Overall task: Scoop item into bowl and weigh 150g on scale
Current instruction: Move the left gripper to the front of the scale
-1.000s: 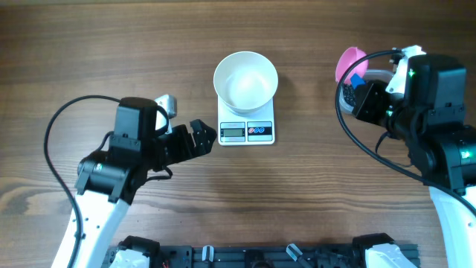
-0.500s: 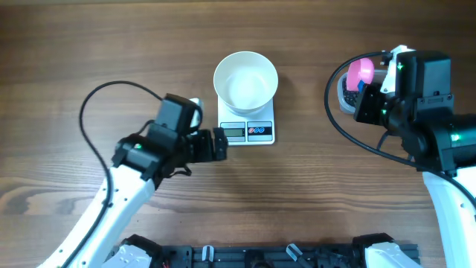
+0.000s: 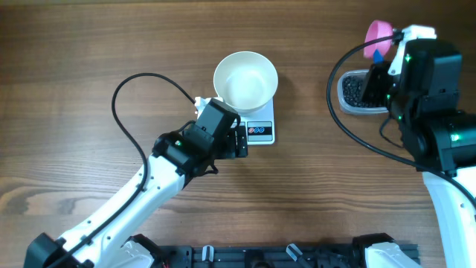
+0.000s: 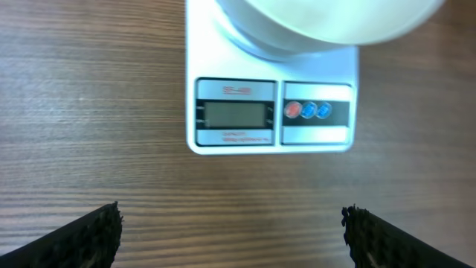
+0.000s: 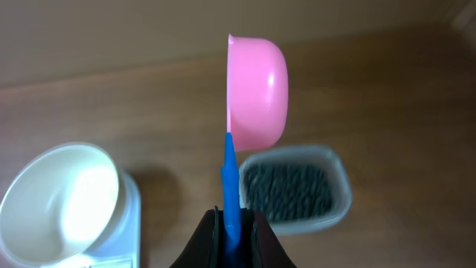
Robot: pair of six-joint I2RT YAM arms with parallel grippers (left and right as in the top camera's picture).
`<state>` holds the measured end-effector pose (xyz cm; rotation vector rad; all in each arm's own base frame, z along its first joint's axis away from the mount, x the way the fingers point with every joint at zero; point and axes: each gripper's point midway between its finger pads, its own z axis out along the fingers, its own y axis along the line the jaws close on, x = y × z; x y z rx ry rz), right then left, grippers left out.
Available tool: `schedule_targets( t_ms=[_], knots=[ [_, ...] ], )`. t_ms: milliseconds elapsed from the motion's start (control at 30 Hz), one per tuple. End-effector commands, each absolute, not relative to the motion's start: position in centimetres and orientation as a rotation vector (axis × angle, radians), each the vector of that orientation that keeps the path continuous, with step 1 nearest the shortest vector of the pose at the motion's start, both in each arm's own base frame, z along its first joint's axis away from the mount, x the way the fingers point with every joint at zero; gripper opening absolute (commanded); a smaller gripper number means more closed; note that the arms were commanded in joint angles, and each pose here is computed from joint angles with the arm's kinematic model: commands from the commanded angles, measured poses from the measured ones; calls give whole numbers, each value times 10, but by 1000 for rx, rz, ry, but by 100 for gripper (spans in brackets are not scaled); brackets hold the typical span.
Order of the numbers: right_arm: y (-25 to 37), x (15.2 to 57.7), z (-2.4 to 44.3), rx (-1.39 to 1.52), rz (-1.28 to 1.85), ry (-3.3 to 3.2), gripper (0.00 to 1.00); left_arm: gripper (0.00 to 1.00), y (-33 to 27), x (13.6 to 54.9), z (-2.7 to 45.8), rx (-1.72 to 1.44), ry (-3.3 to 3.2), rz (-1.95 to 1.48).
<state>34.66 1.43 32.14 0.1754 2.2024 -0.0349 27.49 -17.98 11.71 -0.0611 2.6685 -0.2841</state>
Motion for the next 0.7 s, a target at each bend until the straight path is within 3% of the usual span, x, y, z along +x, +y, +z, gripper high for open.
schedule_targets(
  t_ms=[0,300,667],
  knots=[
    [-2,353,339,190,-150,2131,4,100,-177,286,106,-141,2644,-185],
    [-1,354,340,188,-139,2127,4,100,-198,303,77,135,2578,-4],
    [-2,347,329,186,-151,2181,4,100,-196,300,62,166,2614,41]
  ],
)
